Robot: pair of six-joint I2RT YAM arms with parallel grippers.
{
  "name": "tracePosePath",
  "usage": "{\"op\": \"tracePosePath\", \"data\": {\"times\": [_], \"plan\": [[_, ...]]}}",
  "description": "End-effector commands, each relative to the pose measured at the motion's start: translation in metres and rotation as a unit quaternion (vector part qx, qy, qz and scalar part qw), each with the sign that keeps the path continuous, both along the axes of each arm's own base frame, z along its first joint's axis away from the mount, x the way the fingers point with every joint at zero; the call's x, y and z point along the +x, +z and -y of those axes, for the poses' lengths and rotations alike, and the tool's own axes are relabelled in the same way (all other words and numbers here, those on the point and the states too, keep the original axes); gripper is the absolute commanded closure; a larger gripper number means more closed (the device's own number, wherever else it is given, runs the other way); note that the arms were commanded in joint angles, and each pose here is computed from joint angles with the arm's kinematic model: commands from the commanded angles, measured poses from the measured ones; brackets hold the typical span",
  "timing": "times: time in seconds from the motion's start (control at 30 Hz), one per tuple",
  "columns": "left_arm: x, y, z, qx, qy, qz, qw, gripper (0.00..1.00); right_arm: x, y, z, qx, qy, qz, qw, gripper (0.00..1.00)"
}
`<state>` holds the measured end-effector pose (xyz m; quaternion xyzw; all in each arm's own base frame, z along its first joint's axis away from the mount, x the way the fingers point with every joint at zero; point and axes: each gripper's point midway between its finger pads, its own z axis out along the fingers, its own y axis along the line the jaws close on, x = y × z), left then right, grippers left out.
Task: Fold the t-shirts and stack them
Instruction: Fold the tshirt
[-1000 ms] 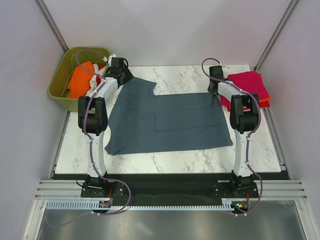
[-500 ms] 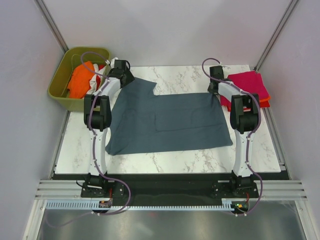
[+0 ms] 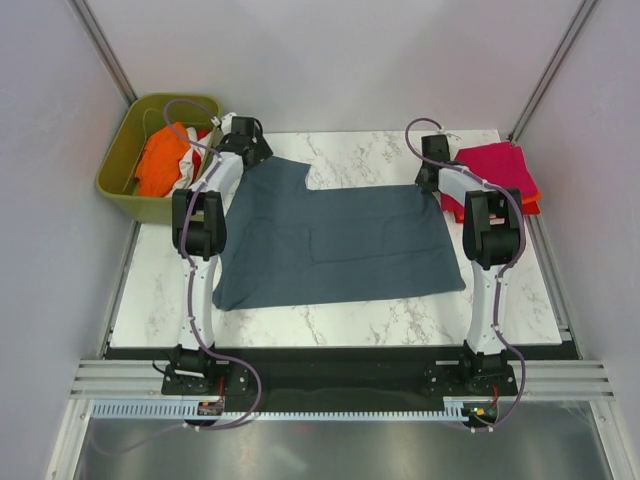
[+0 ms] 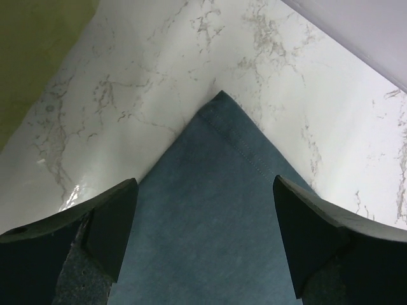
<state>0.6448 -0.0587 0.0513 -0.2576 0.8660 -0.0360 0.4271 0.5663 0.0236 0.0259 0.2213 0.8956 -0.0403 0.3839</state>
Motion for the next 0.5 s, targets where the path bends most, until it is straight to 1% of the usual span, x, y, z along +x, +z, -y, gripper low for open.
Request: {"op": "tracePosePath", "data": {"times": [0.0, 0.13, 0.2, 0.33, 0.4, 0.47], "plan": [[-0.005, 0.000, -0.016, 0.026, 0.020, -0.021, 0.999, 0.06, -0.006, 0.019, -0.008, 0.018, 0.009, 0.012, 1.000, 0.94], [-0.009, -0.004, -0.022, 0.028, 0.022, -0.031, 0.999, 0.08, -0.010, 0.021, -0.007, 0.020, 0.011, 0.013, 1.000, 0.93], [-0.009, -0.003, -0.022, 0.028, 0.021, -0.030, 0.999, 0.10, -0.009, 0.021, -0.009, 0.022, 0.013, 0.015, 1.000, 0.94], [-0.018, -0.010, -0.024, 0.035, 0.012, -0.054, 0.998, 0.12, -0.014, 0.023, -0.011, 0.031, 0.016, 0.015, 0.999, 0.94], [-0.021, -0.016, -0.021, 0.026, 0.002, -0.065, 0.998, 0.12, -0.019, 0.025, -0.011, 0.032, 0.017, 0.018, 0.999, 0.94], [-0.023, -0.021, -0.019, 0.011, -0.006, -0.074, 0.997, 0.16, -0.019, 0.028, -0.011, 0.032, 0.016, 0.022, 0.999, 0.94]]}}
